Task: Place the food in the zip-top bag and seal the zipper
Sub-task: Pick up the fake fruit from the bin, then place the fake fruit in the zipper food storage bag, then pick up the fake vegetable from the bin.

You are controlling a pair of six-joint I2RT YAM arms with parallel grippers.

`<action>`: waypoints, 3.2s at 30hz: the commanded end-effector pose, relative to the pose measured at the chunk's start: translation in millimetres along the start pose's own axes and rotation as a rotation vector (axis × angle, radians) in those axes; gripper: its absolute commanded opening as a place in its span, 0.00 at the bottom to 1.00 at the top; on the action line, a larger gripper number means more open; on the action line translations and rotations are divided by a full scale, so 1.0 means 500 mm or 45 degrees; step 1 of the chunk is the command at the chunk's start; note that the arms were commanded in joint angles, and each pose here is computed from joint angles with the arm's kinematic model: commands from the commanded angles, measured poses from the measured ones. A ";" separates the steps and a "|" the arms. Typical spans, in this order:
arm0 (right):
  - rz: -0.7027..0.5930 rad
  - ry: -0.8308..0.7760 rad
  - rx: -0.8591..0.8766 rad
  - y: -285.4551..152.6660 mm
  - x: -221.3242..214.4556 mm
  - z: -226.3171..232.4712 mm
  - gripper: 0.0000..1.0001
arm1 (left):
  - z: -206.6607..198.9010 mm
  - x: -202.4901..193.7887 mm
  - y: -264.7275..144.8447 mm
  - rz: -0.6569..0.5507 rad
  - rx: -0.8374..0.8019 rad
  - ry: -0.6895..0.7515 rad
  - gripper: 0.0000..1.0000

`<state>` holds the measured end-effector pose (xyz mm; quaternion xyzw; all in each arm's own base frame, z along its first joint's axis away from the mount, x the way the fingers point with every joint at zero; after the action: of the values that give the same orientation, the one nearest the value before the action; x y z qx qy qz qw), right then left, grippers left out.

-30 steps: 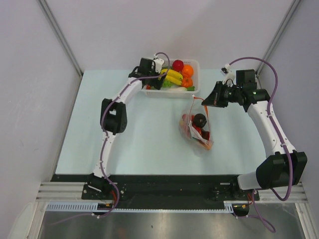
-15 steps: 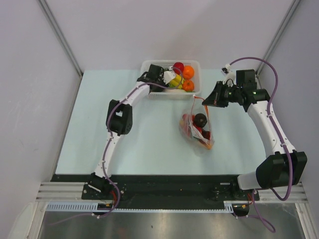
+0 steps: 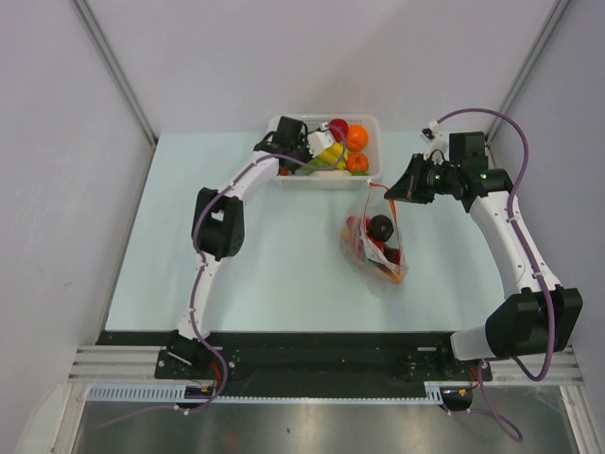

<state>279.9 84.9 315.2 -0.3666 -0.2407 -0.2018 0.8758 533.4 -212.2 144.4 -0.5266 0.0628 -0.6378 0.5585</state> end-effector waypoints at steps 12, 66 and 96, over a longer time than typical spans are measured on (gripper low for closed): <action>-0.065 -0.072 0.071 -0.007 0.024 0.031 0.00 | 0.079 0.237 -0.381 -0.615 0.034 -0.159 0.00; -0.005 -0.067 0.134 -0.040 -0.001 0.020 0.00 | -0.102 0.355 -0.506 -0.893 -0.410 -0.408 0.81; -0.078 0.012 0.003 -0.043 0.018 -0.017 0.00 | 0.019 0.030 -0.090 0.023 0.382 -1.121 0.62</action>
<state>275.1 64.5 317.8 -0.3636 -0.2226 -0.2103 0.8798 506.7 -216.0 199.6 -0.6912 -0.2698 -0.3517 0.5708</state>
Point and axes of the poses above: each gripper's point midway between its finger pads, its own y axis out along the fingers, its own z axis along the line the jaws close on, x = y × z, the point moved 10 cm from there along -y, back along the fingers, and after that the axes turned 2 degrees about -y, right-handed, at the moved point
